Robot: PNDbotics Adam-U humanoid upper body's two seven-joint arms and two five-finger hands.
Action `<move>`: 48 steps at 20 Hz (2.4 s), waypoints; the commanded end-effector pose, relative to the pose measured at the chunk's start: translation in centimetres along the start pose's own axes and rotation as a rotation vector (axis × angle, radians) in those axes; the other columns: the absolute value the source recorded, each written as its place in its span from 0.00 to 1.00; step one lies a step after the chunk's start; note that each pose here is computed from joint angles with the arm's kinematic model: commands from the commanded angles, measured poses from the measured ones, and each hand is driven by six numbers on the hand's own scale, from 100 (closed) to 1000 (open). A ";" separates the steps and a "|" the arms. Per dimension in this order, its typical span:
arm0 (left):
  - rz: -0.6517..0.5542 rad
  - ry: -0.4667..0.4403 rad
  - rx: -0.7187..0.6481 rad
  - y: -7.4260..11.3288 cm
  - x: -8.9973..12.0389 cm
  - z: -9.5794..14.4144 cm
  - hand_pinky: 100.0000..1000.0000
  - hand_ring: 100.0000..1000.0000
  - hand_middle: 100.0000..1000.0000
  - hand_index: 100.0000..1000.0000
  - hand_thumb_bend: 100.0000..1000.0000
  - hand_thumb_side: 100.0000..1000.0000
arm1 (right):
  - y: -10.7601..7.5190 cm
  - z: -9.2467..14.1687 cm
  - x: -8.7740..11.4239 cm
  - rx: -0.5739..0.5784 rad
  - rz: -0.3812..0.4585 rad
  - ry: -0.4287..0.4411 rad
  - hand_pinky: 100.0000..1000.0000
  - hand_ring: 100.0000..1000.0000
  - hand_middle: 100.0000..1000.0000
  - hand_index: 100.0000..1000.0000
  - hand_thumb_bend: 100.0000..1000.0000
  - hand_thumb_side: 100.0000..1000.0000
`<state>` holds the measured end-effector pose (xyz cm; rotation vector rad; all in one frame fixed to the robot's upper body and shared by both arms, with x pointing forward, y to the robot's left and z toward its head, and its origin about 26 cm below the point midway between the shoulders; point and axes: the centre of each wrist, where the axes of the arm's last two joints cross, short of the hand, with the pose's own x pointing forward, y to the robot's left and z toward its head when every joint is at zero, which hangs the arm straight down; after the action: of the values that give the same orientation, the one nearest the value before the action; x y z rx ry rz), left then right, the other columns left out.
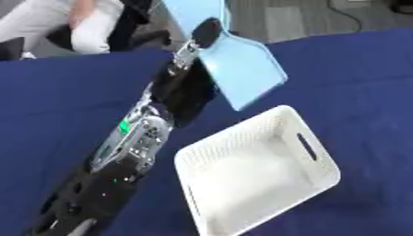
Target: Pick up objects on the table and place them in the box.
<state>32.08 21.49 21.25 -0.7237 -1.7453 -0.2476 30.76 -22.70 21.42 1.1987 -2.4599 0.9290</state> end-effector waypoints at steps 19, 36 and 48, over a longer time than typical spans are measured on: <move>-0.760 -0.181 -0.296 3.4 1.6 1.8 0.06 0.25 0.41 0.52 0.00 0.75 | -0.2 -0.4 0.6 0.125 0.096 -0.057 0.64 0.78 0.83 0.78 0.00 0.75; -1.075 -0.188 -0.440 6.8 1.0 2.2 0.87 0.91 0.95 1.00 0.08 1.00 | -0.3 -0.5 0.6 0.126 0.096 -0.060 0.64 0.78 0.83 0.78 0.00 0.75; -1.478 -0.260 -0.485 7.4 4.4 1.7 1.00 1.00 1.00 1.00 0.22 0.95 | -0.3 -0.4 0.6 0.129 0.096 -0.056 0.64 0.78 0.83 0.78 0.00 0.74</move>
<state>34.74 28.87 21.37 0.2519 -2.1868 -1.5615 30.75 -22.77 21.45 1.1853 -2.4597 0.9373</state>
